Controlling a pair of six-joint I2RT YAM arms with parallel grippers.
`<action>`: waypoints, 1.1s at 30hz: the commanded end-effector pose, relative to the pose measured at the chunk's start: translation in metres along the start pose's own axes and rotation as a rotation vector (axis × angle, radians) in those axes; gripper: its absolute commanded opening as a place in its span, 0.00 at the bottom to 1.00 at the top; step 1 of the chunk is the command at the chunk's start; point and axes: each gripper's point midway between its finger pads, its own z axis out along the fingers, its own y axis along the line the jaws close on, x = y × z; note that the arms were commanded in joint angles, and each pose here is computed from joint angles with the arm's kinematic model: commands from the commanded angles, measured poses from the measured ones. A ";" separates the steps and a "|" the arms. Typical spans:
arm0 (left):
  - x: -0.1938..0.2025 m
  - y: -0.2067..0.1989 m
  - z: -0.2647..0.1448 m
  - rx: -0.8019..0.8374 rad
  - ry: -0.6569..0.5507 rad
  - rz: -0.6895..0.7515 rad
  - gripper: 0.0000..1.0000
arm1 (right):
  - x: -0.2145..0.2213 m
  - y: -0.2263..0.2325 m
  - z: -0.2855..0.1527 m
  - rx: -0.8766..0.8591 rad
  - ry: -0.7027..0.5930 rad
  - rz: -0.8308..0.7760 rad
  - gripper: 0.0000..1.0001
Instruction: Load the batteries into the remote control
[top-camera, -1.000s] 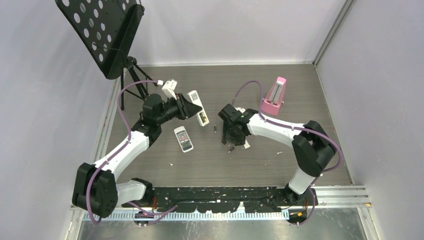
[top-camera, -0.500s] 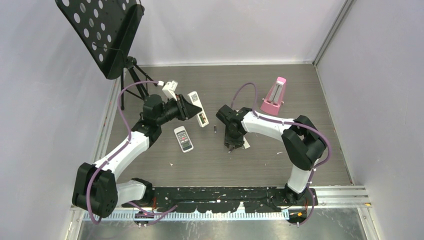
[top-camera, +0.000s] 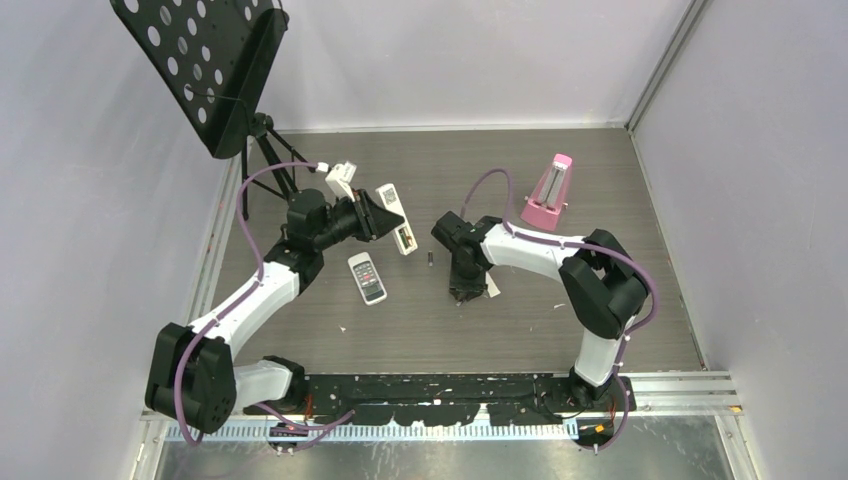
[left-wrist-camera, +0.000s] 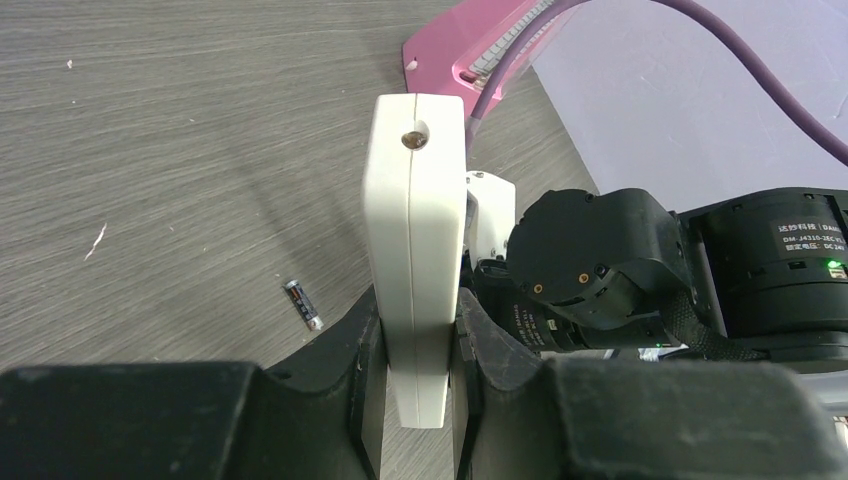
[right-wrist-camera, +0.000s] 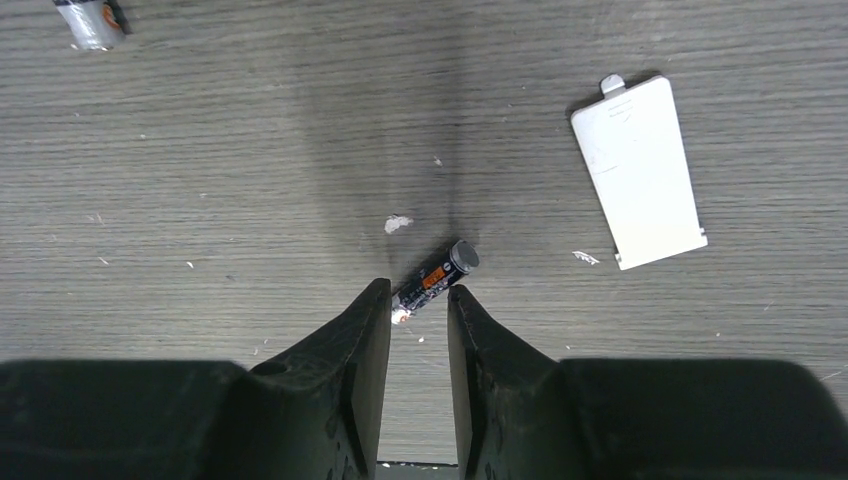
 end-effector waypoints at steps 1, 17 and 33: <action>-0.011 -0.005 0.002 0.027 -0.044 0.030 0.00 | 0.003 -0.001 0.005 -0.003 0.011 -0.001 0.32; -0.012 -0.007 0.001 0.032 -0.049 0.025 0.00 | -0.007 -0.010 0.005 -0.022 -0.063 -0.166 0.17; -0.009 -0.010 0.003 0.059 -0.043 -0.015 0.00 | 0.002 -0.018 0.017 -0.006 -0.036 -0.204 0.14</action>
